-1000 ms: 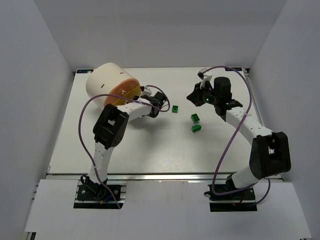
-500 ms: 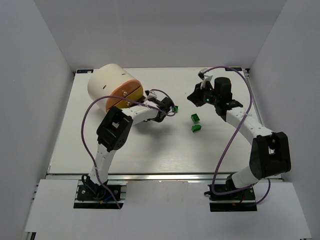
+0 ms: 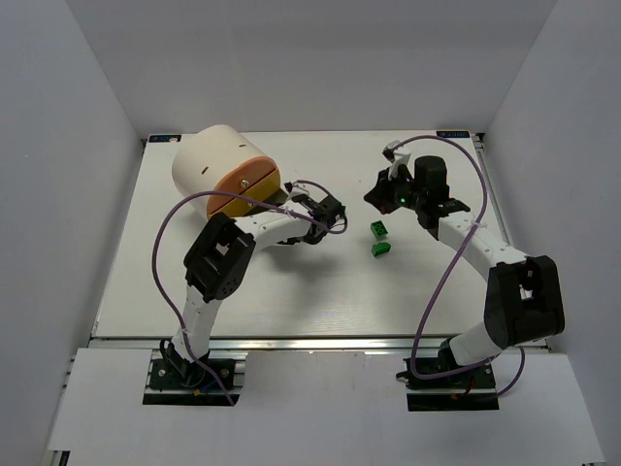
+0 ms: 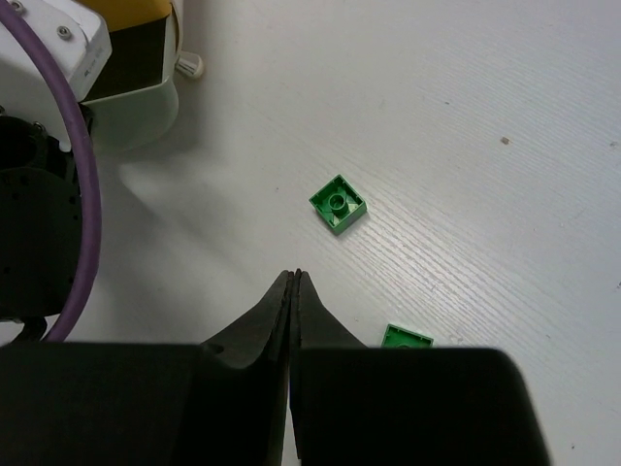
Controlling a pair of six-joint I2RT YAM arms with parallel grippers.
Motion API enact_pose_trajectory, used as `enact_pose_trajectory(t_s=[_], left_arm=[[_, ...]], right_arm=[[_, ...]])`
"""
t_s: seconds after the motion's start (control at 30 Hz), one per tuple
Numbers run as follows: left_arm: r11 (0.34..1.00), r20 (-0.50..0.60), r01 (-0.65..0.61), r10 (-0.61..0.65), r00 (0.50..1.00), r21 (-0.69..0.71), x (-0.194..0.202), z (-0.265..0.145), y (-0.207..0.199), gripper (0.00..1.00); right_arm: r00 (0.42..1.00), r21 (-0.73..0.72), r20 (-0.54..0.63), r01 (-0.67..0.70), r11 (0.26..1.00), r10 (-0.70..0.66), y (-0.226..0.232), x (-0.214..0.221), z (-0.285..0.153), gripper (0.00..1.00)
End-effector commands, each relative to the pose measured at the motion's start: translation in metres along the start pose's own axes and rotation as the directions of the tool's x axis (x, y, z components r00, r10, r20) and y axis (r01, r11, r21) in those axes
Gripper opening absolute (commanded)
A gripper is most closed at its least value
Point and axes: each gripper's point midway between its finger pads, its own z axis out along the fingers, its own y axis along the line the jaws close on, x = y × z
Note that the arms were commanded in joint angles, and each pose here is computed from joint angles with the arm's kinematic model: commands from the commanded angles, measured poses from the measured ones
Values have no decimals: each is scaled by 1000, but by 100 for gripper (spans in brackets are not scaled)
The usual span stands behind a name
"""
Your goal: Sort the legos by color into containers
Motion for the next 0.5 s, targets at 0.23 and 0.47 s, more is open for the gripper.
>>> enact_pose_trajectory(t_s=[0.23,0.47], left_arm=[[983,-43,128,-123,991,134,-9,-29,-5,13],[961,-36,157,-152,988,229,-26,-47,-3,69]], right_arm=[[999,-19,-11,49,999,-49,0,2,-5,9],[989,-61,-113,92,994,-98,-1,23,-1,65]])
